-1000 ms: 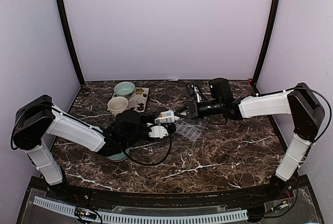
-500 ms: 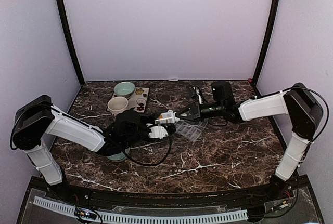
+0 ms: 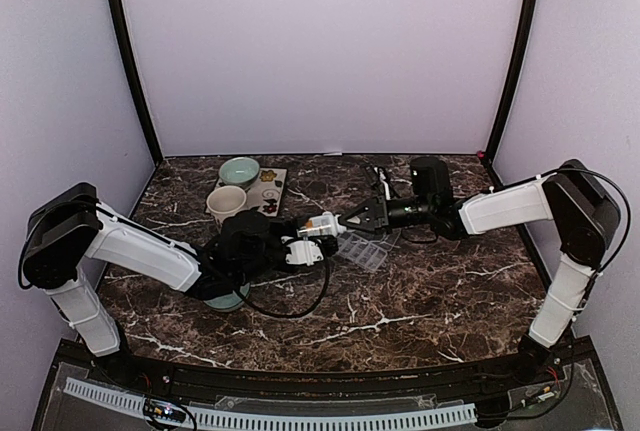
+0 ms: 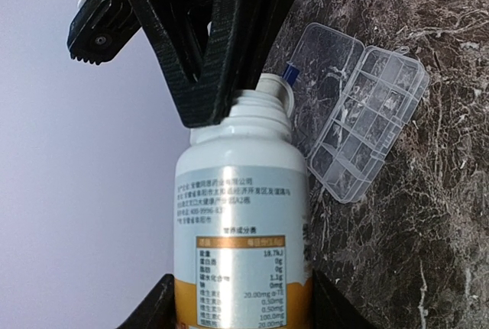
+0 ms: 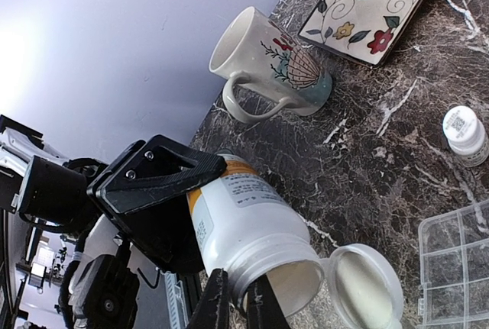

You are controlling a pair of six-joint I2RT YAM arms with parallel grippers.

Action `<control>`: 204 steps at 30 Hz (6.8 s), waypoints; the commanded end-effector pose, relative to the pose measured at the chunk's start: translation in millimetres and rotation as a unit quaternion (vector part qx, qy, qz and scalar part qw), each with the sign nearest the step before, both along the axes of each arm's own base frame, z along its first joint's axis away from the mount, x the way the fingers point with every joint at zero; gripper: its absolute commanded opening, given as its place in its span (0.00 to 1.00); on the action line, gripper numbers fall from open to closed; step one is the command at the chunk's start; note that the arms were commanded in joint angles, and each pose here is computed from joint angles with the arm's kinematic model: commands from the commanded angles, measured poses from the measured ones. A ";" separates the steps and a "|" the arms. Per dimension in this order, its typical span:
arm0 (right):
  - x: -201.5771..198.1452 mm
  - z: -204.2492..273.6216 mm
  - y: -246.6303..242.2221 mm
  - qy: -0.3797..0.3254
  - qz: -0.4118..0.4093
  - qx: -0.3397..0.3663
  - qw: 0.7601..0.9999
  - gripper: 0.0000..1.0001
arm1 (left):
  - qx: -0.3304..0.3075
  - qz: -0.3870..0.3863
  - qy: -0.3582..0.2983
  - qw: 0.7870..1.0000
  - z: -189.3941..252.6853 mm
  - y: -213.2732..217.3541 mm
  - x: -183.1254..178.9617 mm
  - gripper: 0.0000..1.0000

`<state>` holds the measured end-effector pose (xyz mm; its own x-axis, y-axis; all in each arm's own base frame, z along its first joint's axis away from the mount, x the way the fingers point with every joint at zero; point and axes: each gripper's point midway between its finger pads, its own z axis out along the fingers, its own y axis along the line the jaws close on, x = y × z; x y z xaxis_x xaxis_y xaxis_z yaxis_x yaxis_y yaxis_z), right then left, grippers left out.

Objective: Sort the pills into containers
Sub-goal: Pour the pill into the compartment of the pill container.

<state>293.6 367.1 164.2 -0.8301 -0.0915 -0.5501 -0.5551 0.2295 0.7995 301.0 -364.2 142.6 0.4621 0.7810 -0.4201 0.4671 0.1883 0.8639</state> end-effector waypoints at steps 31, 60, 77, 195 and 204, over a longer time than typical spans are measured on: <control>-9.6 18.9 -1.1 -0.064 0.028 0.043 0.997 0.00 | -0.032 0.014 0.079 0.996 22.3 -3.4 10.8 0.62; -22.9 27.4 -3.6 -0.062 0.051 0.074 0.994 0.00 | -0.043 0.062 0.134 0.988 7.3 4.5 36.1 0.74; -29.1 28.5 -2.9 -0.059 0.069 0.084 0.992 0.00 | -0.045 0.046 0.161 0.985 5.7 4.4 33.1 0.76; 20.0 -11.9 -52.9 -0.069 -0.090 -0.063 0.992 0.38 | 0.043 0.107 0.001 0.993 -20.7 -5.0 50.9 0.00; 26.6 -21.0 -52.5 -0.058 -0.097 -0.071 0.991 0.38 | 0.059 0.109 -0.001 0.992 -33.2 -6.7 51.1 0.00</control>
